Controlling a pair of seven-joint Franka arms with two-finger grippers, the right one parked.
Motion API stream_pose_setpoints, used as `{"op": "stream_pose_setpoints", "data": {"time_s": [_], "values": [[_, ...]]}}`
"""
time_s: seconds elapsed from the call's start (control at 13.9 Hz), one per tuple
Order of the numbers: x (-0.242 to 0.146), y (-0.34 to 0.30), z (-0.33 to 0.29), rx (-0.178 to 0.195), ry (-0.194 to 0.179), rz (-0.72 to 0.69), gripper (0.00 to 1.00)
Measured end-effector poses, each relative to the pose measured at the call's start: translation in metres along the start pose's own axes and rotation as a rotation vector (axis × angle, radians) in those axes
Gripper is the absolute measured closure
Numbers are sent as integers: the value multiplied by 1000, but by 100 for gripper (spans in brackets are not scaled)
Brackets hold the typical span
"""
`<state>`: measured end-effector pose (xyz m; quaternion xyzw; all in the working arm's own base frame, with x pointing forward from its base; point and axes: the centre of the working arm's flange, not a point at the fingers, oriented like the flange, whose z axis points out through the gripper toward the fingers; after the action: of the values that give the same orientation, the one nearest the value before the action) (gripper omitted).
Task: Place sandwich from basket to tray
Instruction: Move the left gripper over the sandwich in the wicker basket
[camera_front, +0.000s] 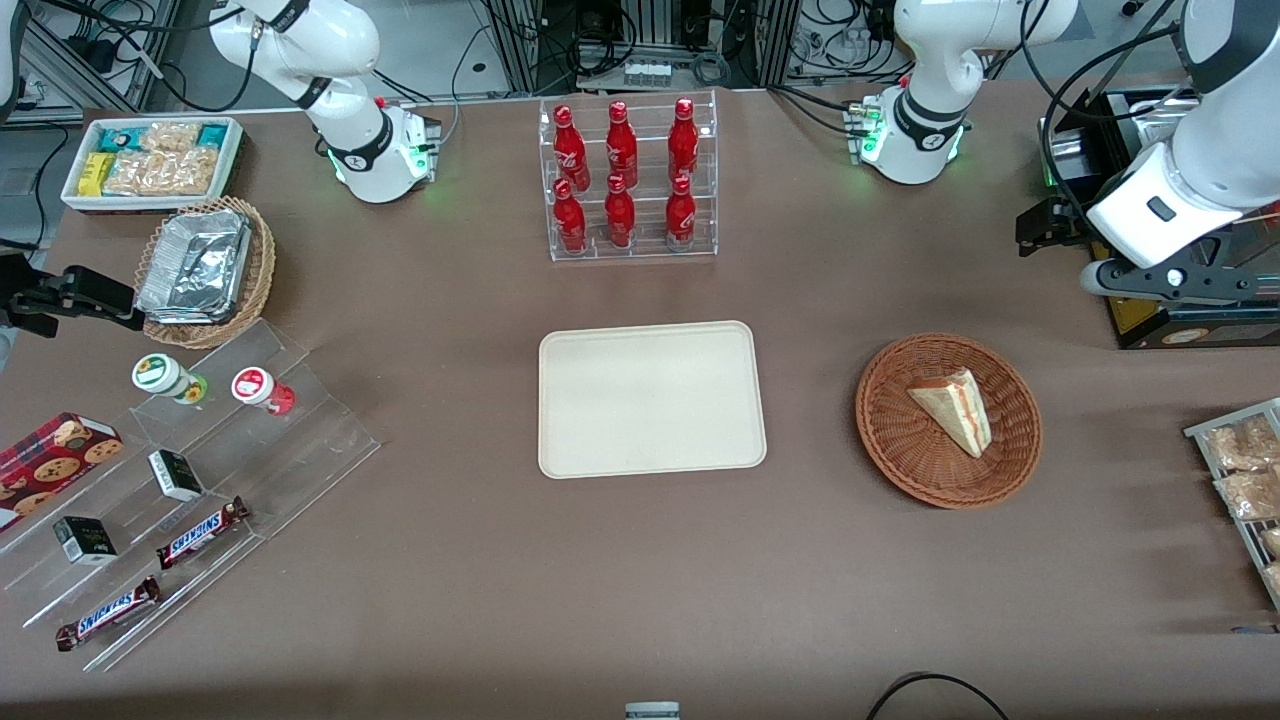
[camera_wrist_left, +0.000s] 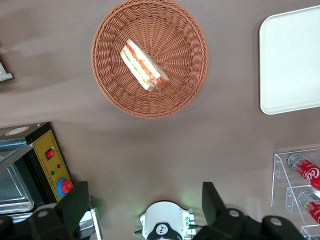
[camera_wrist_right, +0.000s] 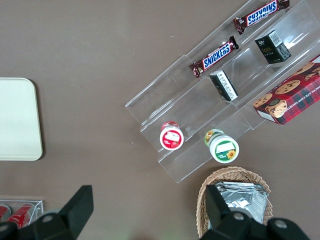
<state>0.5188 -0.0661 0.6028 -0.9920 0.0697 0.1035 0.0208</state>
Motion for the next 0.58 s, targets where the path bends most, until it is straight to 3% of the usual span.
{"op": "stream_pose_setpoints", "data": {"time_s": [0.58], "values": [[10, -2, 17, 22, 15, -14, 0]]}}
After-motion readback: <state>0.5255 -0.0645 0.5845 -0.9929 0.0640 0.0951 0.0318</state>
